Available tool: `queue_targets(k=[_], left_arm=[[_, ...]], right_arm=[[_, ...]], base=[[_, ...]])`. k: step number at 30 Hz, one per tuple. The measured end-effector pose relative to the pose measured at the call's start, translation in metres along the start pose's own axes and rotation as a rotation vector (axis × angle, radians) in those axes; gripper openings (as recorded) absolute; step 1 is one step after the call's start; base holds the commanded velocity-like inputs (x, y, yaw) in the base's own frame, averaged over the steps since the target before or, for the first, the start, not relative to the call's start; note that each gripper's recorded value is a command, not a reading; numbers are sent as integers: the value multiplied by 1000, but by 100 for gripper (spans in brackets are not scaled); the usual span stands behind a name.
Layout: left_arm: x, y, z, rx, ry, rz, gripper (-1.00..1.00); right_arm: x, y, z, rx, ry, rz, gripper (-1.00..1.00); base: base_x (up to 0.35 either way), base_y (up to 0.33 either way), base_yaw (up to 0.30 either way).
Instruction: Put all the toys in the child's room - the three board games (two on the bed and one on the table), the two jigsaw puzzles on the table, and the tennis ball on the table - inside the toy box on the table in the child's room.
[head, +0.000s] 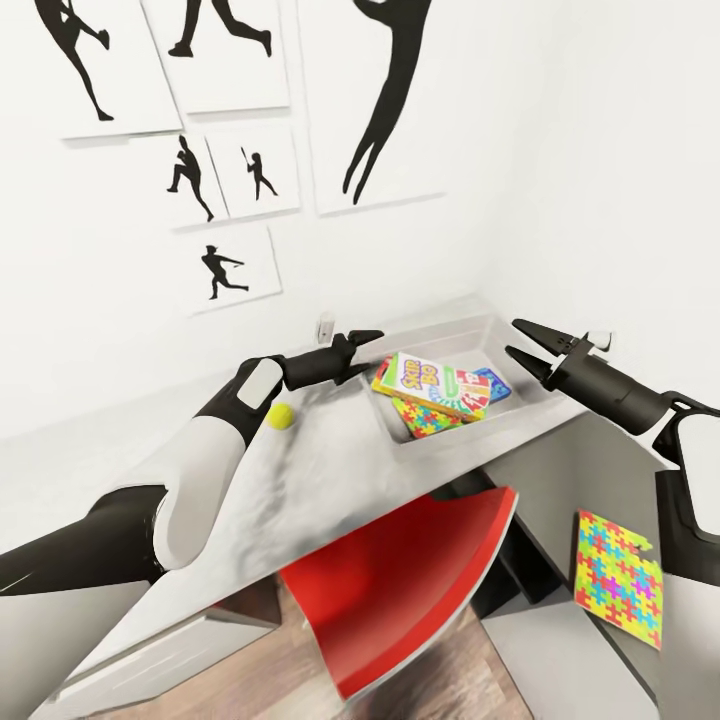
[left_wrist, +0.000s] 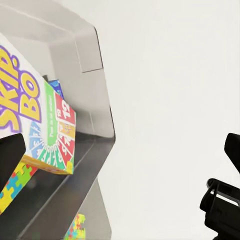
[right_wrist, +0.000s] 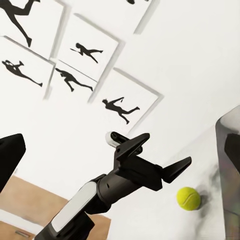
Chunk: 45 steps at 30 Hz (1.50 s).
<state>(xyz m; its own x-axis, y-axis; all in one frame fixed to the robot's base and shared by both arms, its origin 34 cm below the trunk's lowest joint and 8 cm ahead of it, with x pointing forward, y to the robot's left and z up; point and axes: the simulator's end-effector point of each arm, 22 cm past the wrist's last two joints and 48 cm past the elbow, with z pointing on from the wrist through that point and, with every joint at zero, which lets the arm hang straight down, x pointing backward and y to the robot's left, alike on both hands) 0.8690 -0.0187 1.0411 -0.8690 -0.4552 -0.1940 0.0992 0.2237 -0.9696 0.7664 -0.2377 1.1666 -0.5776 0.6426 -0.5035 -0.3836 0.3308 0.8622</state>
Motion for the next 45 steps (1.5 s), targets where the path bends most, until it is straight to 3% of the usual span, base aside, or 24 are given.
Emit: queue_targets(k=[22, 45], left_arm=[[2, 2, 0, -4, 2, -2, 100], [3, 3, 0, -5, 3, -2, 100]], right_arm=[[0, 0, 0, -1, 0, -1, 100], [0, 0, 0, 1, 1, -1, 100]], base=[[-96, 117, 0], [50, 33, 0]])
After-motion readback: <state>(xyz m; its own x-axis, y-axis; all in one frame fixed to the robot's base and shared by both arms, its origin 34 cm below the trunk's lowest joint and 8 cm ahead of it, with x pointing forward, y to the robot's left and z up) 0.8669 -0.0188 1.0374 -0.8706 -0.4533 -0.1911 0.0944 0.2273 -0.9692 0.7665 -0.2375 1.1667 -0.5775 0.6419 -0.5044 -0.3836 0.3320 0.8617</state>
